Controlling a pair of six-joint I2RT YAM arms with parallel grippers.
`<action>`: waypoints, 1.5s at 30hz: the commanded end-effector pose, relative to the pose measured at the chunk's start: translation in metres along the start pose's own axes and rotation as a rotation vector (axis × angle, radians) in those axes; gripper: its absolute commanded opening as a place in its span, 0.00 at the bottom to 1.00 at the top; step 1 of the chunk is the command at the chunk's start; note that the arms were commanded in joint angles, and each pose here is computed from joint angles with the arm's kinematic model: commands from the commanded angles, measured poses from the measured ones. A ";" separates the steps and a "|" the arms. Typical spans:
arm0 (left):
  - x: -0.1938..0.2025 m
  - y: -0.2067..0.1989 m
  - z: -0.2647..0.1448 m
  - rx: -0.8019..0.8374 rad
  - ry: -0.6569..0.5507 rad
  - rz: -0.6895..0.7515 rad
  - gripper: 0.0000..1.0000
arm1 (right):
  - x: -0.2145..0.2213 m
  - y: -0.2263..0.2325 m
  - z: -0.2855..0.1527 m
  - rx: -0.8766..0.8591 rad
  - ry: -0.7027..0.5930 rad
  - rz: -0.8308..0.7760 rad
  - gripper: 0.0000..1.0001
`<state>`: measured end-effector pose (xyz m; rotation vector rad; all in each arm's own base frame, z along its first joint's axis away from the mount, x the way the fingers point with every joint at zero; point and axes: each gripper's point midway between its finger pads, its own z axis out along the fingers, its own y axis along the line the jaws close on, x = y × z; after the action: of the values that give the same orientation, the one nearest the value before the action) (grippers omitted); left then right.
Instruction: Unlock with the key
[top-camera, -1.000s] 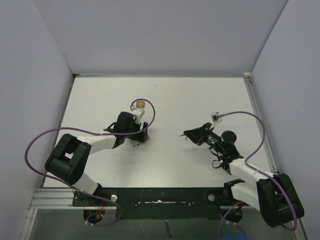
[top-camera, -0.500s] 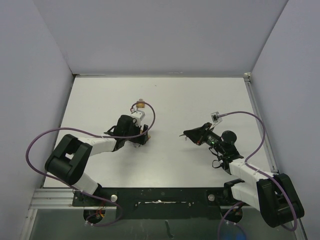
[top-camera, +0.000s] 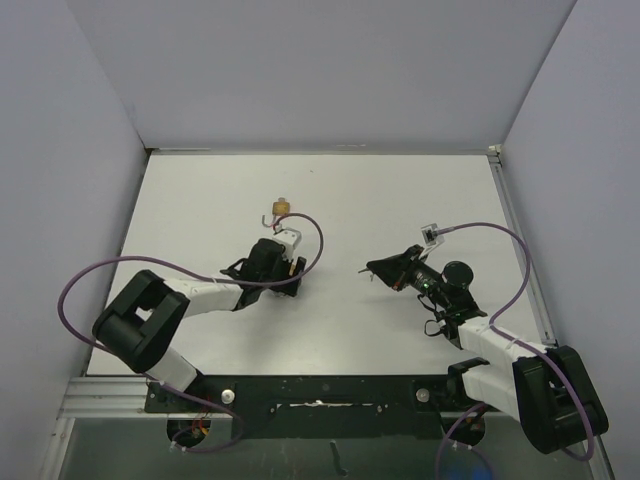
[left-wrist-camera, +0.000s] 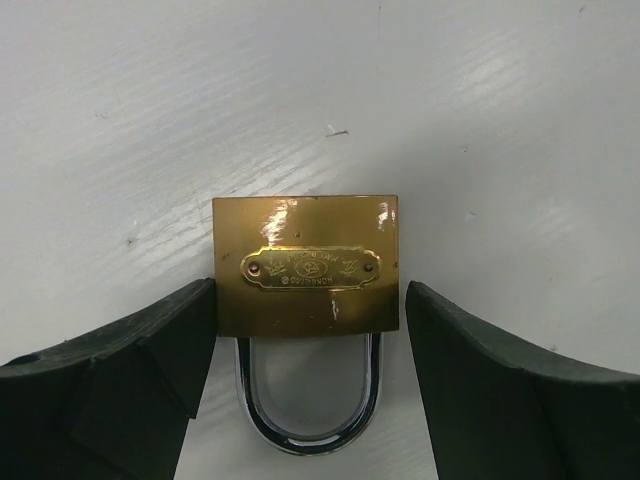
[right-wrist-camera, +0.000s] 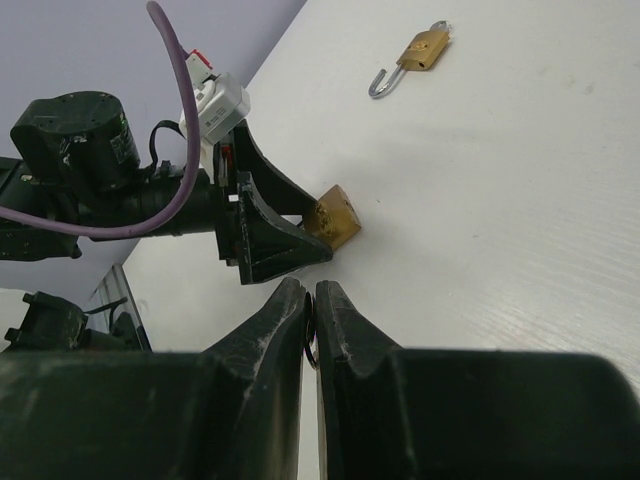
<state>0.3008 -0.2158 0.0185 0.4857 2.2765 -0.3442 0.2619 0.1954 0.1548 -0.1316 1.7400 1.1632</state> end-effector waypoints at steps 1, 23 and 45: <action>0.004 -0.008 -0.005 -0.034 0.009 0.004 0.73 | -0.013 0.009 0.000 -0.040 -0.044 -0.041 0.00; 0.001 -0.002 0.009 -0.180 0.005 -0.008 0.73 | -0.011 0.007 0.000 -0.038 -0.038 -0.042 0.00; -0.004 -0.016 0.004 -0.112 -0.007 0.008 0.00 | -0.011 0.004 0.002 -0.019 -0.027 -0.036 0.00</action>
<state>0.3068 -0.2256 0.0170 0.3828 2.2700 -0.1665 0.2618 0.1952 0.1540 -0.1309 1.7425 1.1624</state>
